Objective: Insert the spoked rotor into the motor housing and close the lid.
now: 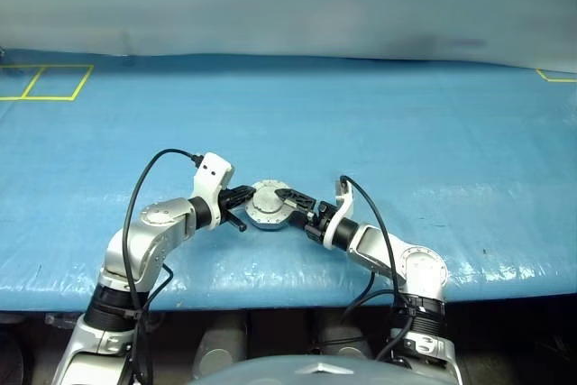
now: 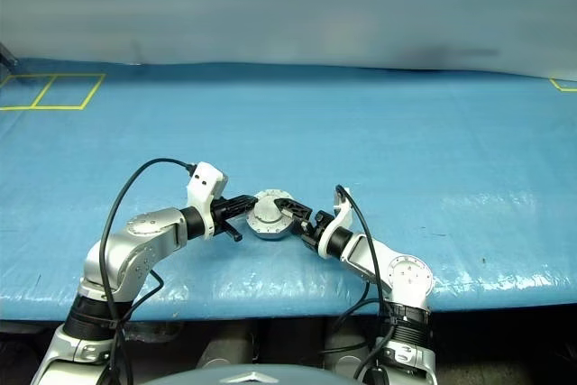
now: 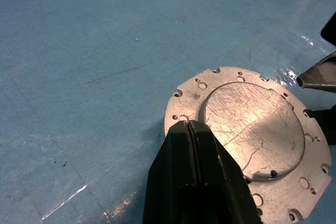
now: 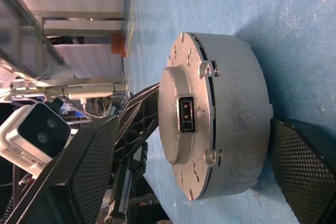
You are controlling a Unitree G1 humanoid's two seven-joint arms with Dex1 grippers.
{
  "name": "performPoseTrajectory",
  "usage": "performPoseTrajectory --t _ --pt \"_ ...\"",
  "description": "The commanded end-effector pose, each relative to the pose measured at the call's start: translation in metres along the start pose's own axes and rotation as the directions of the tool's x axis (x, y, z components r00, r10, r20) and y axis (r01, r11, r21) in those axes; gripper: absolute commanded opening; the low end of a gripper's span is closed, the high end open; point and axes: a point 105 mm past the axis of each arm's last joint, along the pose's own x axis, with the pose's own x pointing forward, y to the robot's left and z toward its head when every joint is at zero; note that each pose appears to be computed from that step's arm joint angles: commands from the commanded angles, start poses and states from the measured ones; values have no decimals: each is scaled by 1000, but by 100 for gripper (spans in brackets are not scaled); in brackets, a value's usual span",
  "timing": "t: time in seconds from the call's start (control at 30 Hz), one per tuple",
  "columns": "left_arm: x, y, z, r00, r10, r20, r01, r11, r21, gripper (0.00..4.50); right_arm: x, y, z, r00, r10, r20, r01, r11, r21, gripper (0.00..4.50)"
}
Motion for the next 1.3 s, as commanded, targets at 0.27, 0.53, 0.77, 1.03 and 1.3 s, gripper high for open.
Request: performPoseTrajectory --t 0.27,0.53,0.77,1.03,1.3 --pt "6 -8 -23 996 -33 -87 31 999 -28 0 14 0 -45 994 79 -70 -68 986 151 359" --pt "6 -8 -24 996 -33 -88 30 999 -31 0 13 -3 -41 996 68 -55 -59 988 143 202" --pt "5 -7 -25 996 -28 -88 25 999 -32 0 12 -2 -38 997 72 -42 -65 988 142 117" --pt "4 -7 -25 996 -29 -89 26 999 -34 0 5 -4 -24 996 45 72 -55 987 149 117" --pt "4 -10 -20 998 -42 -55 39 998 -49 0 -3 0 -19 992 49 119 -62 992 111 117"
